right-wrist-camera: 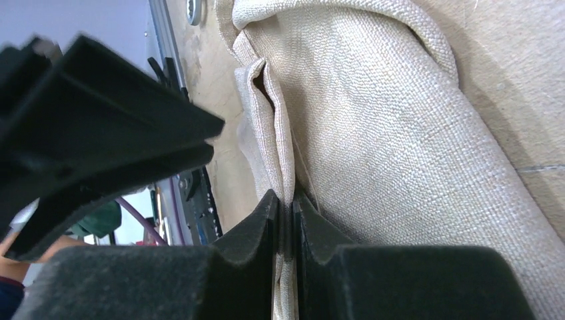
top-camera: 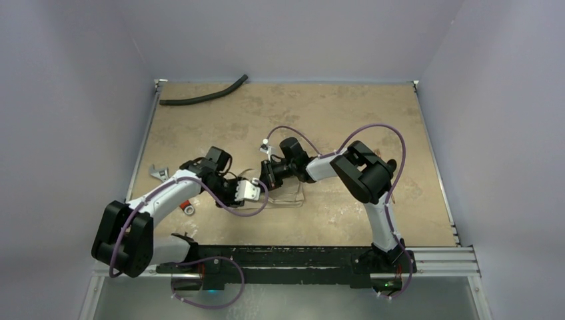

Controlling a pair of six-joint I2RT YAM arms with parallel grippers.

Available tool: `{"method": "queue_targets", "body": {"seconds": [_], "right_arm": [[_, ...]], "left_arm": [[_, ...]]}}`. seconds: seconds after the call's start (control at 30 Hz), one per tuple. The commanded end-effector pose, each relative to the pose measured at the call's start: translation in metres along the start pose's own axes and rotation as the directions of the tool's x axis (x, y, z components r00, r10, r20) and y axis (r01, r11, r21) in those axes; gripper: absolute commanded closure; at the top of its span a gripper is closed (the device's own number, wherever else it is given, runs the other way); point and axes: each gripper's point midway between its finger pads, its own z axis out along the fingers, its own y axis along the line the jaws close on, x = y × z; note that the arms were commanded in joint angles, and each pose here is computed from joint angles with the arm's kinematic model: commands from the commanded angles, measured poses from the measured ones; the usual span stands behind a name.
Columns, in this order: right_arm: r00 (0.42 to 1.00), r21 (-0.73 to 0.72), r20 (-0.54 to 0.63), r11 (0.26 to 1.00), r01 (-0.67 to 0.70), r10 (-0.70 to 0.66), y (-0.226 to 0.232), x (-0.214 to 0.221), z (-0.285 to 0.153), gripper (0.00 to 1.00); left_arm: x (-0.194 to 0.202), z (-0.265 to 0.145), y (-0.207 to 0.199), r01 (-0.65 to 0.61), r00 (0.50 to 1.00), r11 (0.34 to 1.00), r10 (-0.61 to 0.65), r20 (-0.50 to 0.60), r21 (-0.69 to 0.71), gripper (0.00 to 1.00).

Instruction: Fold the napkin into a case and place the utensils inside

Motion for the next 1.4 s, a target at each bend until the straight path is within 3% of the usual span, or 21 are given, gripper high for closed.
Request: {"method": "queue_targets", "body": {"seconds": [0.0,0.13,0.5,0.57,0.67,0.83,1.0,1.17,1.37], "right_arm": [[1.000,0.005,0.001,1.000,-0.009,0.009,0.001,0.003,0.001,0.86],[1.000,0.001,-0.002,1.000,-0.011,0.011,0.001,0.005,0.000,0.88],[1.000,-0.014,-0.006,1.000,-0.001,0.001,0.004,0.004,0.001,0.89],[1.000,-0.017,-0.008,1.000,0.003,-0.003,0.004,0.005,0.001,0.89],[1.000,-0.018,-0.008,1.000,0.015,-0.015,0.006,0.004,0.000,0.87],[0.999,-0.016,-0.003,0.999,0.032,-0.032,0.008,0.001,-0.001,0.82],[0.999,0.001,0.001,0.999,0.042,-0.042,0.007,0.000,-0.003,0.77],[0.999,0.022,0.007,0.998,0.053,-0.054,0.004,-0.002,-0.002,0.77],[0.999,0.016,0.004,0.998,0.054,-0.054,0.006,0.000,-0.003,0.77]], "left_arm": [[0.001,0.012,-0.040,-0.199,0.980,0.965,0.200,0.010,0.168,0.59],[0.007,0.022,-0.026,-0.224,0.973,0.969,0.229,-0.034,0.106,0.58],[0.039,0.024,-0.031,-0.250,0.948,0.956,0.274,-0.163,0.156,0.58],[0.041,0.024,-0.023,-0.248,0.945,0.961,0.267,-0.187,0.120,0.67],[0.032,0.025,0.001,-0.228,0.953,0.974,0.227,-0.199,0.020,1.00],[0.017,0.022,0.023,-0.200,0.965,0.977,0.184,-0.186,-0.070,1.00],[-0.006,0.013,0.026,-0.139,0.984,0.987,0.130,-0.124,-0.075,1.00],[-0.031,0.001,0.022,-0.093,0.995,0.994,0.091,-0.037,-0.055,1.00],[-0.040,-0.002,0.032,-0.080,0.997,0.993,0.078,-0.020,-0.088,1.00]]}}
